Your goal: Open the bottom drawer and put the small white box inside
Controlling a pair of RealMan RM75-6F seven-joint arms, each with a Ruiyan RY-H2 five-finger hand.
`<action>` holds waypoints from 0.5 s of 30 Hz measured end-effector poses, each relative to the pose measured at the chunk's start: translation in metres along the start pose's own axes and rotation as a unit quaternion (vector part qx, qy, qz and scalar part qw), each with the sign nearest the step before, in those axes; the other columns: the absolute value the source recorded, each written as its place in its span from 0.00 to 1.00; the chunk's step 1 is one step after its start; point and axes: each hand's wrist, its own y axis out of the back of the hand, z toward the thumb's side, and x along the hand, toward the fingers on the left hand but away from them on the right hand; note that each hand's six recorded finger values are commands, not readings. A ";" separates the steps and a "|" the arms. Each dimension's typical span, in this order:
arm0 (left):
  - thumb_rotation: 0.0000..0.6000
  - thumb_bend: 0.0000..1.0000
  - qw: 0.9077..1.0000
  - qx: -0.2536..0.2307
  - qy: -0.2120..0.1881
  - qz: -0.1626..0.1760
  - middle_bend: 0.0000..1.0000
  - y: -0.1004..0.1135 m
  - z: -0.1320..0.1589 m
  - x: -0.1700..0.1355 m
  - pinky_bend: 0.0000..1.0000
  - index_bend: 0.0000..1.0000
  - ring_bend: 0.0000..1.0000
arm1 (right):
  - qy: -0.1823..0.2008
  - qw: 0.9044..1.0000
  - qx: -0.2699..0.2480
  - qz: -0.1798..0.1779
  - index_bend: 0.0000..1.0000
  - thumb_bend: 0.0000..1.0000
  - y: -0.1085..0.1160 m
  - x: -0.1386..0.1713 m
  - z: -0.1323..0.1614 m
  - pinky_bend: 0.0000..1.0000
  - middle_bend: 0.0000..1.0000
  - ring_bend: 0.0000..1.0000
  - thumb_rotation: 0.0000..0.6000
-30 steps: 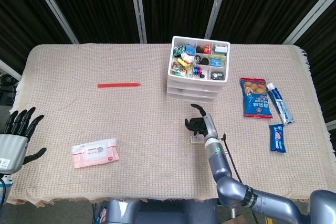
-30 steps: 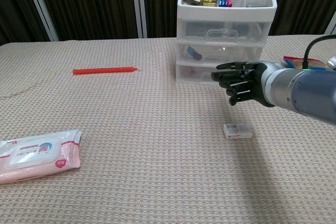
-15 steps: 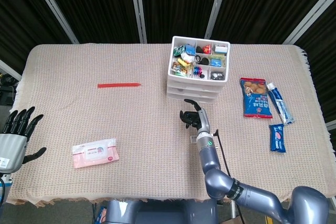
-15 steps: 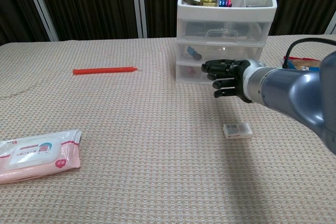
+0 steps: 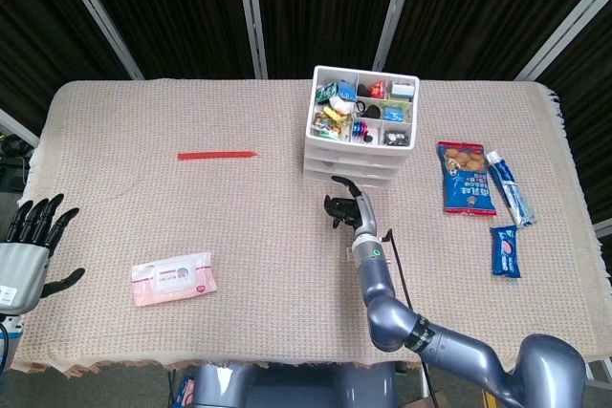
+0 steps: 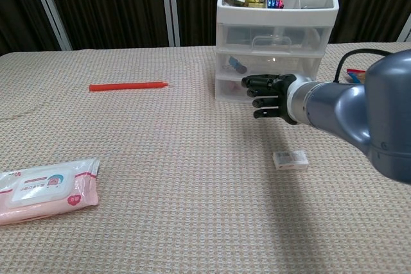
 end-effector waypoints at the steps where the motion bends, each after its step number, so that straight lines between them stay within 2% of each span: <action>1: 1.00 0.11 1.000 -0.001 0.001 -0.001 0.00 0.000 0.000 0.000 0.00 0.14 0.00 | 0.000 1.000 0.000 -0.001 0.17 0.44 0.000 -0.001 0.000 0.74 0.83 0.83 1.00; 5: 1.00 0.11 1.000 -0.003 0.002 -0.002 0.00 0.000 -0.001 0.000 0.00 0.14 0.00 | 0.000 1.000 -0.004 -0.007 0.12 0.44 0.000 -0.006 0.001 0.74 0.83 0.83 1.00; 15: 1.00 0.11 1.000 -0.009 0.002 -0.005 0.00 0.001 -0.001 0.001 0.00 0.14 0.00 | 0.005 0.999 -0.029 -0.042 0.12 0.45 0.007 -0.011 0.003 0.74 0.83 0.83 1.00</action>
